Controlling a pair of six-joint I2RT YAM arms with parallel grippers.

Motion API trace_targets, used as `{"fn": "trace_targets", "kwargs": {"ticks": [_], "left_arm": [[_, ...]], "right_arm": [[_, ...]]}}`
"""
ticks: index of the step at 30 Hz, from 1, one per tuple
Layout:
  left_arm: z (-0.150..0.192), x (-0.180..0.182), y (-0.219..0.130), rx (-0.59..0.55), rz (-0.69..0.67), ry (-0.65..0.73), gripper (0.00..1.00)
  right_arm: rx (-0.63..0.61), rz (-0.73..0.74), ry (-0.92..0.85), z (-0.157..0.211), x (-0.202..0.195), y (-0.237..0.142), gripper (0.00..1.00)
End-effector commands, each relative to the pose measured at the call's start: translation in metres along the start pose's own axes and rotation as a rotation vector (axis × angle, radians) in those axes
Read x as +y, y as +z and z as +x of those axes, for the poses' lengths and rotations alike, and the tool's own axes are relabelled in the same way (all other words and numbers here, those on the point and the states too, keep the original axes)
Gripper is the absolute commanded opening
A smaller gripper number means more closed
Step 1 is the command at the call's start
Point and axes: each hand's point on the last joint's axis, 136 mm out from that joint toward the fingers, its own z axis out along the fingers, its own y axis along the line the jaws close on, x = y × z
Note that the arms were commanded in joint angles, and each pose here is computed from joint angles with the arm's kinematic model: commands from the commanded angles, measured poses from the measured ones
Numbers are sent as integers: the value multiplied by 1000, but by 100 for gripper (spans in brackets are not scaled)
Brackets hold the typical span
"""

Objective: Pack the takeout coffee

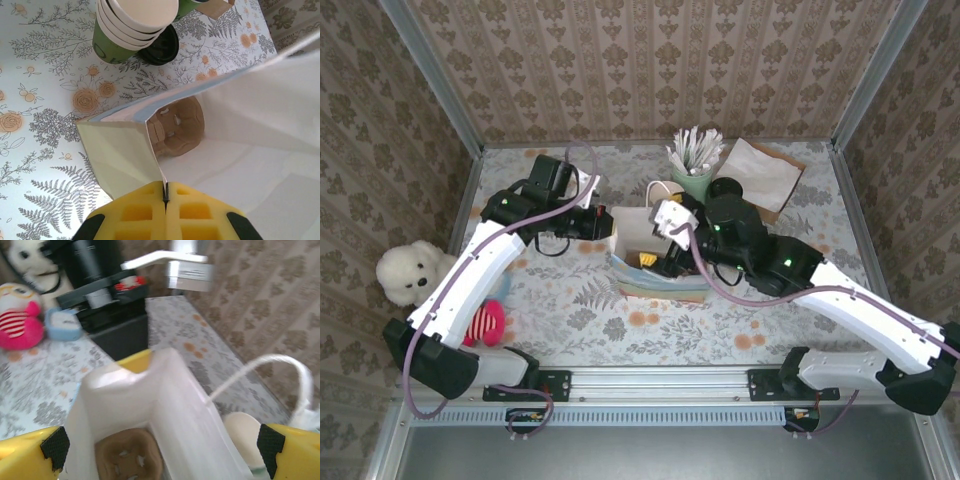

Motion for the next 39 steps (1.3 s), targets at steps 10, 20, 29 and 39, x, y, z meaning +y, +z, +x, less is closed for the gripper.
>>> {"fn": "trace_targets", "kwargs": {"ticks": [10, 20, 29, 39], "left_arm": [[-8, 5, 8, 23, -2, 23, 6], [-16, 5, 6, 7, -2, 53, 8], [-21, 4, 2, 10, 22, 71, 11], [-37, -25, -22, -64, 125, 152, 32]], "right_arm": [[291, -10, 213, 76, -60, 0, 97], [419, -152, 184, 94, -82, 48, 85], [450, -349, 153, 93, -62, 65, 40], [524, -234, 283, 97, -49, 48, 10]]}}
